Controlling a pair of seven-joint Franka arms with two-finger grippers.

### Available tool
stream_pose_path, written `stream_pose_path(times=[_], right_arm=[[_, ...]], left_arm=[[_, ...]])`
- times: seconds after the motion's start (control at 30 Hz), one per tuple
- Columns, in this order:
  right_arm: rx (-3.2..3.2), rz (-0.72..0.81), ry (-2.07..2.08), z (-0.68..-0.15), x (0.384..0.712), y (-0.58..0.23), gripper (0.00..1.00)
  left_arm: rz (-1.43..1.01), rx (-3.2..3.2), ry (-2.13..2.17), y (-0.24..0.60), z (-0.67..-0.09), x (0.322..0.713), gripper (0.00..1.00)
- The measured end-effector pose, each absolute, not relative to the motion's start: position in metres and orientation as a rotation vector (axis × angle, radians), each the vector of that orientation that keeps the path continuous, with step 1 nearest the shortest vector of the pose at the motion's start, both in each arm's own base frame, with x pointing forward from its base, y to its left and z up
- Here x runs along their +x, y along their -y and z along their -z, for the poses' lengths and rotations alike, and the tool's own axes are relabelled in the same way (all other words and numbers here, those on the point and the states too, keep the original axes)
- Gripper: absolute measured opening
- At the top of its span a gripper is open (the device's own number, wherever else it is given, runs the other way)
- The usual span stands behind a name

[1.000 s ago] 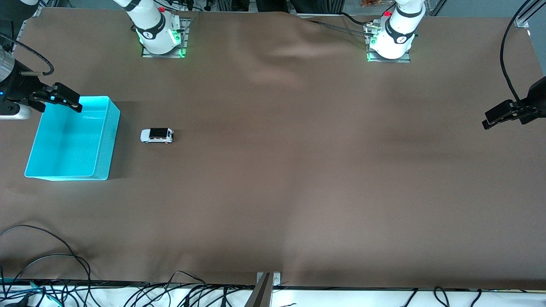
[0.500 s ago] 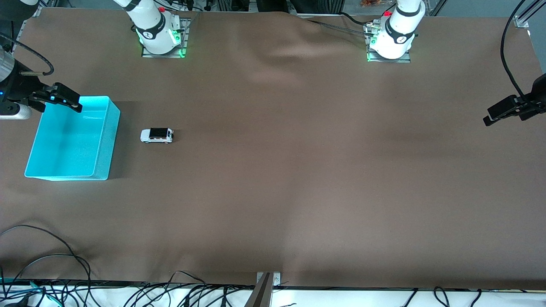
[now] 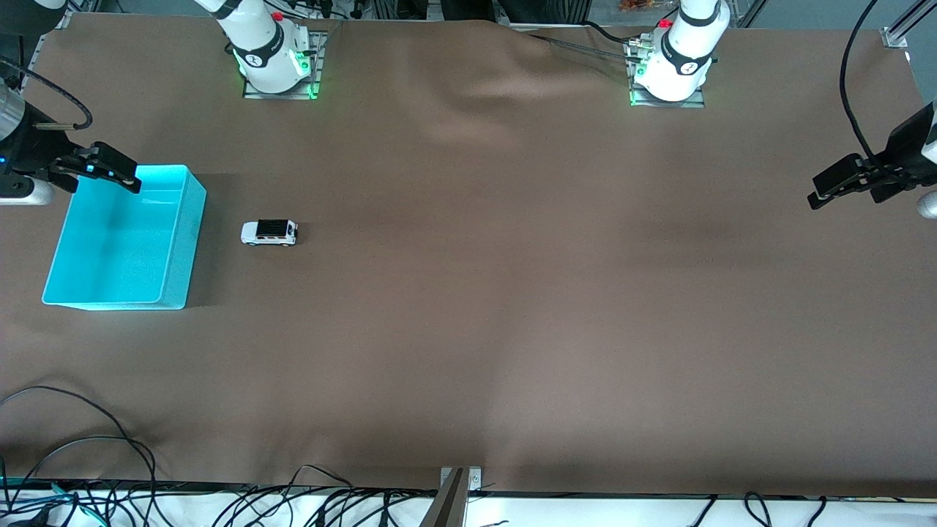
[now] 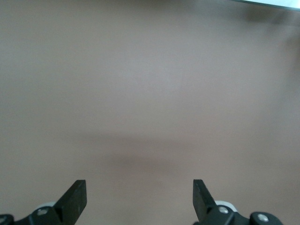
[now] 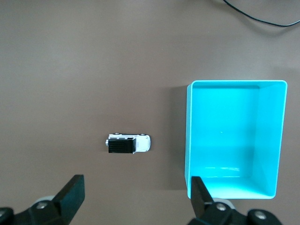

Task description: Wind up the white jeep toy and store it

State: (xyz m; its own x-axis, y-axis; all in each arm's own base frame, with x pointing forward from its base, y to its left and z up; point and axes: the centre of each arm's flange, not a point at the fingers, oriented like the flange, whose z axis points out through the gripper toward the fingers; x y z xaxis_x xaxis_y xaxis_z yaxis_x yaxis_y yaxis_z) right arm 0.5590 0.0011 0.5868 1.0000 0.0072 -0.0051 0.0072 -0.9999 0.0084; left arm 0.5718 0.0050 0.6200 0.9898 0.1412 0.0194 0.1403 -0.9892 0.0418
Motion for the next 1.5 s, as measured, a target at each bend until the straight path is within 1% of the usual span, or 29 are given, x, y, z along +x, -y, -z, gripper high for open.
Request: stream_pose_path(times=[1.5], right_arm=[[3.134, 0.007, -0.013, -0.5869, 0.5590, -0.0019, 1.00]], left_arm=[[-0.025, 3.085, -0.237, -0.0104, -0.6172, 0.5712, 1.00]])
